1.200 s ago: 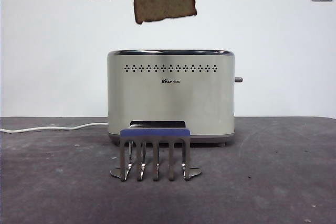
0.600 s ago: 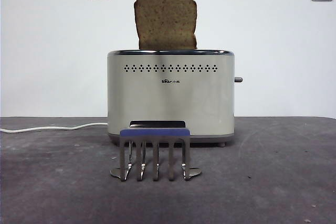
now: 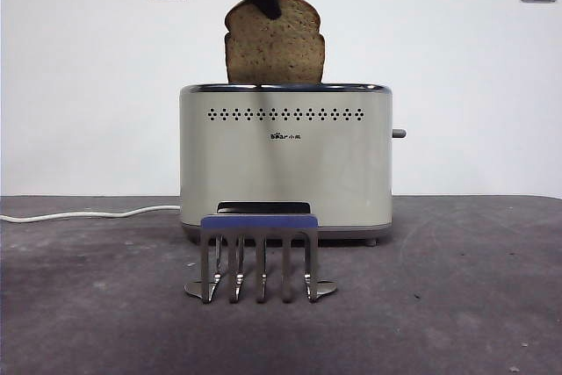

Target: Pick up a slice of bread from the rack,put the bread on the toaster,press the button

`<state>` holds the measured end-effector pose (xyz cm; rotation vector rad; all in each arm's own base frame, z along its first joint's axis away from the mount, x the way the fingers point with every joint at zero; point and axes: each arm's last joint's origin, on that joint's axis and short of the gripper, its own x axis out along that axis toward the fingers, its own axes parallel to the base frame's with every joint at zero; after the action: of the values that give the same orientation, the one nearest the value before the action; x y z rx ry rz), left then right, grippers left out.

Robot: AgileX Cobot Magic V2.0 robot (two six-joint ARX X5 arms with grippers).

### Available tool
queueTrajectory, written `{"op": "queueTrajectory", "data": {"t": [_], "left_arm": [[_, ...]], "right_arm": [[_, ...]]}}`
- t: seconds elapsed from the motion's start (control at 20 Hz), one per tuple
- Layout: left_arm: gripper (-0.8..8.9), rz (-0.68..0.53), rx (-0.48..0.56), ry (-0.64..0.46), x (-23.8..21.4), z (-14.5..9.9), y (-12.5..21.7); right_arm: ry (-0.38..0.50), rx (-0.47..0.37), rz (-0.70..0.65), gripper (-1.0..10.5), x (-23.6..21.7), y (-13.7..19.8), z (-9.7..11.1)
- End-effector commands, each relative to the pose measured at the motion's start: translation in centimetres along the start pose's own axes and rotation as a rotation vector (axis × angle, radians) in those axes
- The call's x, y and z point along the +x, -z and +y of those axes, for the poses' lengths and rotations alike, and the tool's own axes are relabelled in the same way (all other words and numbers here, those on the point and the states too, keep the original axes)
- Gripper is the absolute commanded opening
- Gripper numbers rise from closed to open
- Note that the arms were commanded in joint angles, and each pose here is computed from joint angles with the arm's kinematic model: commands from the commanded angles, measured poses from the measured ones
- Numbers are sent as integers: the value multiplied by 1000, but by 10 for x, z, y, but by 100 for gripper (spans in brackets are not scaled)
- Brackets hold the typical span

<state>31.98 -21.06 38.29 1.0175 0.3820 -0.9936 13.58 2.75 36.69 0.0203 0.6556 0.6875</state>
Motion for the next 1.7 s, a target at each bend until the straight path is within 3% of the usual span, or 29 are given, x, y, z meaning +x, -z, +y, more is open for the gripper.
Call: {"op": "queueTrajectory", "data": {"t": [0.05, 0.1, 0.35, 0.55, 0.9, 1.05, 1.4, 1.7], "left_arm": [[271, -6, -37, 12, 14, 4, 6], [318, -8, -47, 7, 15, 5, 6], [321, -15, -92, -4, 15, 6, 6], [321, -68, -179, -75, 14, 13, 1], [321, -85, -203, -132, 12, 18, -2], [321, -111, -299, -148, 1, 19, -4], [320, -172, -534, -158, -57, 11, -12], [320, -202, -643, -156, -110, -3, -12]], "right_arm": [[3, -29, -34, -12, 7, -9, -6], [5, -31, -46, -12, 13, -13, -10], [9, -4, -83, -12, 42, -31, -32], [12, 29, -136, -12, 64, -44, -49], [17, 17, -179, -12, 82, -53, -62], [22, 10, -225, -12, 90, -60, -69], [-1, 163, -223, -12, 144, -60, -107], [-104, 279, -218, -12, 185, -54, -135]]}}
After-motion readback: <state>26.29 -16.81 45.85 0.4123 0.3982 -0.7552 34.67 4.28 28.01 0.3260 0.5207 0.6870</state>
